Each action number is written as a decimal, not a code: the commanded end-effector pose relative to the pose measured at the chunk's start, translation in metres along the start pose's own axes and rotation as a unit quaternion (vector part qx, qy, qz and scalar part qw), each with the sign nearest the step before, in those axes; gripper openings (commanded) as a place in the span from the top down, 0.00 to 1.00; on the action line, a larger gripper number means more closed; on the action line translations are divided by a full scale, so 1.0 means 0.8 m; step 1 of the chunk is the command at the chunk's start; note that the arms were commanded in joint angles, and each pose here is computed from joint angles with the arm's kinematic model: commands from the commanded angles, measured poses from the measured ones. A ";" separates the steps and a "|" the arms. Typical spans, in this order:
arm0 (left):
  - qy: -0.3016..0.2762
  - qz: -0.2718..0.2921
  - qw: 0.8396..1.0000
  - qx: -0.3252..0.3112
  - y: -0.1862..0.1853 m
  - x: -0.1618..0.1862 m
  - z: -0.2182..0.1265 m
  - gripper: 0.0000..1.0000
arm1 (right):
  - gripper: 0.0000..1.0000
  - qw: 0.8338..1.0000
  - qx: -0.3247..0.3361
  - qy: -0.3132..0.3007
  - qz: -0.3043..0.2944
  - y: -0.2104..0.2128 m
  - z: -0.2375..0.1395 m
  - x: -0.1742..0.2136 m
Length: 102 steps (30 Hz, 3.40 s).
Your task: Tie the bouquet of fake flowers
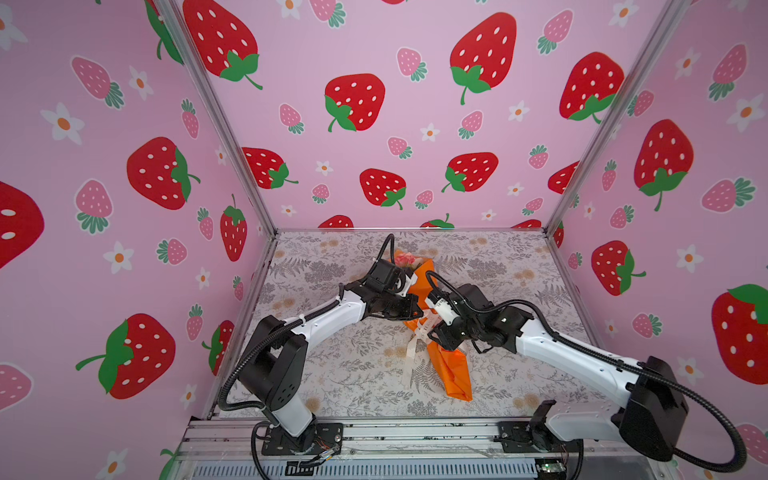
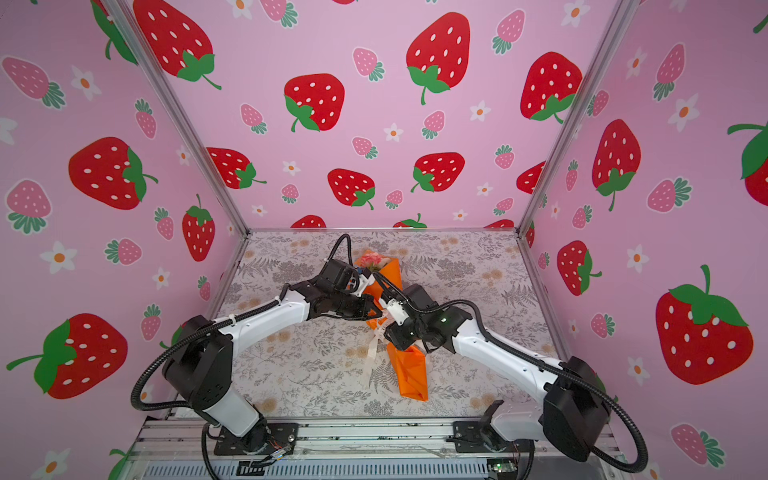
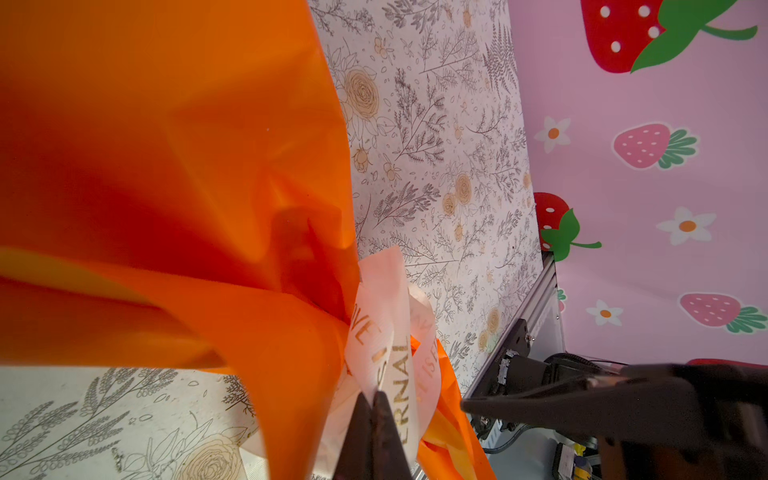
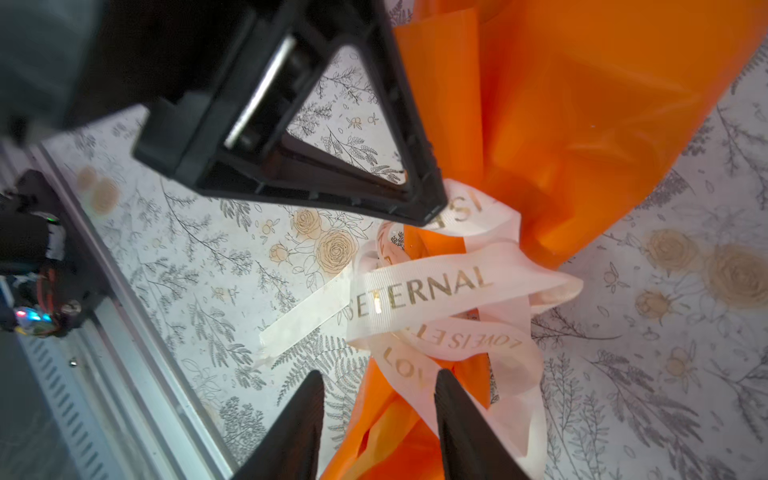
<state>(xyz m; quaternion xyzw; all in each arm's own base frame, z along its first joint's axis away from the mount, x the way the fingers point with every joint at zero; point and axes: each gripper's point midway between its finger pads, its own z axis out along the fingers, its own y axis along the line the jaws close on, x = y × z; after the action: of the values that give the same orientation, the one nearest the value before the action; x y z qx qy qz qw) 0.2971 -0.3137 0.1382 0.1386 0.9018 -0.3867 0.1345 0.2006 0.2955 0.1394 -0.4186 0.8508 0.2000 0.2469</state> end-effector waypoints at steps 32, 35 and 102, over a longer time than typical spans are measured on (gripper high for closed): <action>-0.033 -0.017 0.999 0.003 0.011 -0.011 -0.026 1.00 | 0.98 0.995 0.086 0.019 -0.049 -0.027 -0.012 0.000; -0.028 -0.016 0.999 -0.015 0.021 -0.003 -0.029 1.00 | 0.98 0.991 0.118 0.055 -0.028 -0.049 -0.019 0.021; -0.038 0.234 0.958 -0.162 0.019 0.034 0.036 0.74 | 0.98 0.986 0.119 0.053 0.104 -0.106 -0.013 0.056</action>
<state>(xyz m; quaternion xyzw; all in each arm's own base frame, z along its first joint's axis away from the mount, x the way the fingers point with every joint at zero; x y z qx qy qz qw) 0.2658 -0.3136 0.0891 0.3139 0.8950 -0.2031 0.2432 0.2463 0.2180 0.1086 -0.3040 0.9197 0.0985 0.2280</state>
